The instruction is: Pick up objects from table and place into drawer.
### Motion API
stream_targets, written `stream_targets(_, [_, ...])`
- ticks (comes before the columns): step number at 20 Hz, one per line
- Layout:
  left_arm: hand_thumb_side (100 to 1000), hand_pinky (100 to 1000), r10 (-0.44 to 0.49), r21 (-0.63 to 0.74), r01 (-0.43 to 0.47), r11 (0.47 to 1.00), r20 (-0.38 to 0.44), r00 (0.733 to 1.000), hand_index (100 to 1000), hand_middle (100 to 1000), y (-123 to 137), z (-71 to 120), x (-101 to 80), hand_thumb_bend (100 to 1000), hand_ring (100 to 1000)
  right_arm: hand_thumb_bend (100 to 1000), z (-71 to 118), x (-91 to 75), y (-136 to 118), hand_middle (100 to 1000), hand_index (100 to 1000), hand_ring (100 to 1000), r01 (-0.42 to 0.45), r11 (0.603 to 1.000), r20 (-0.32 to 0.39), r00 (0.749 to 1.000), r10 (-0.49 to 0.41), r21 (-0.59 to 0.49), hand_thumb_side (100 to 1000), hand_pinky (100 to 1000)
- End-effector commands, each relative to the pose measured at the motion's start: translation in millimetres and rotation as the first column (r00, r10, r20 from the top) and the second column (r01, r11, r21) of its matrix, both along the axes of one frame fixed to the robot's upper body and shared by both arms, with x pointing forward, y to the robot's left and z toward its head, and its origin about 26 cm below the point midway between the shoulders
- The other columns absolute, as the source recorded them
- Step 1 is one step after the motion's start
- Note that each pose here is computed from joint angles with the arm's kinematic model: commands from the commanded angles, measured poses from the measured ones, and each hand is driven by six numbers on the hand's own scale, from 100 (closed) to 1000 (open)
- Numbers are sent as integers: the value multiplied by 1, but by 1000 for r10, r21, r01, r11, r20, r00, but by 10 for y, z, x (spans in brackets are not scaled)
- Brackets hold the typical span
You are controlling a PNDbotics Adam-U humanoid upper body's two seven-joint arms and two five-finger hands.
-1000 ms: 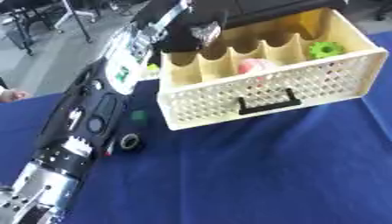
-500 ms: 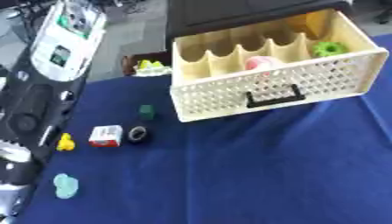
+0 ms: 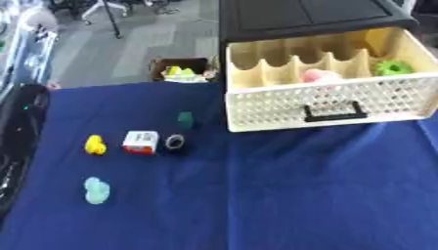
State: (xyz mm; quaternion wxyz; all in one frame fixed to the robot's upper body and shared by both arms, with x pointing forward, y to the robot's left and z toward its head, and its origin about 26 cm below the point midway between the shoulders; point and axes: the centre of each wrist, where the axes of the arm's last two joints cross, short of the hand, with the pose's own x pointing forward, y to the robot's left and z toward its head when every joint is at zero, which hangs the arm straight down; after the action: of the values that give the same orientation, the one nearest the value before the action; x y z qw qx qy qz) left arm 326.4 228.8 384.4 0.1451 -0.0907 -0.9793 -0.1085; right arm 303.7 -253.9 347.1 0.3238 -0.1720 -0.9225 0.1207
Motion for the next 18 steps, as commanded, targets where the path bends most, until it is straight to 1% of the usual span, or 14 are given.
stream_targets(1, [847,541,-5,-29,5,1000,3,1000,869,613,140,-14,-280,103,661,100,145,-69,-8,473,774,515,20,994,56,998,-14,-106,1000,682])
stream_targets(4, [873,542,44,-21,-46,999,-74,996,877,611,289,-313,-259,108,663,100,223,-99,-7,502,781,544,39,980,82,996,-23,-194,1000,681])
stream_targets(7, [903,537,94,15,-93,996,-129,987,873,606,413,-553,-230,113,659,100,289,-128,-9,541,783,577,59,958,103,994,-31,-280,1000,674])
stream_targets(8, [904,538,105,29,-102,994,-137,985,873,606,447,-617,-225,114,658,100,310,-138,-9,545,783,583,66,948,108,994,-34,-311,1000,674])
stream_targets(9, [904,538,113,40,-108,993,-142,983,871,606,478,-673,-222,112,660,100,329,-147,-7,566,782,607,71,936,111,993,-35,-344,1000,676])
stream_targets(11, [905,540,127,59,-120,991,-143,982,867,609,532,-777,-220,105,665,100,363,-166,-4,590,786,634,73,902,106,994,-30,-426,1000,680])
stream_targets(13, [913,539,140,80,-129,988,-152,978,863,608,571,-878,-220,104,665,100,402,-187,-2,607,798,656,67,854,94,995,-22,-516,1000,682])
stream_targets(15, [924,535,149,100,-133,986,-169,974,862,604,604,-976,-221,103,660,100,447,-212,-3,612,801,666,49,797,73,997,-6,-603,1000,685])
stream_targets(18, [952,531,158,134,-131,982,-220,963,864,599,626,-1131,-224,113,656,100,496,-244,-1,621,808,671,-9,691,7,1000,20,-723,1000,686])
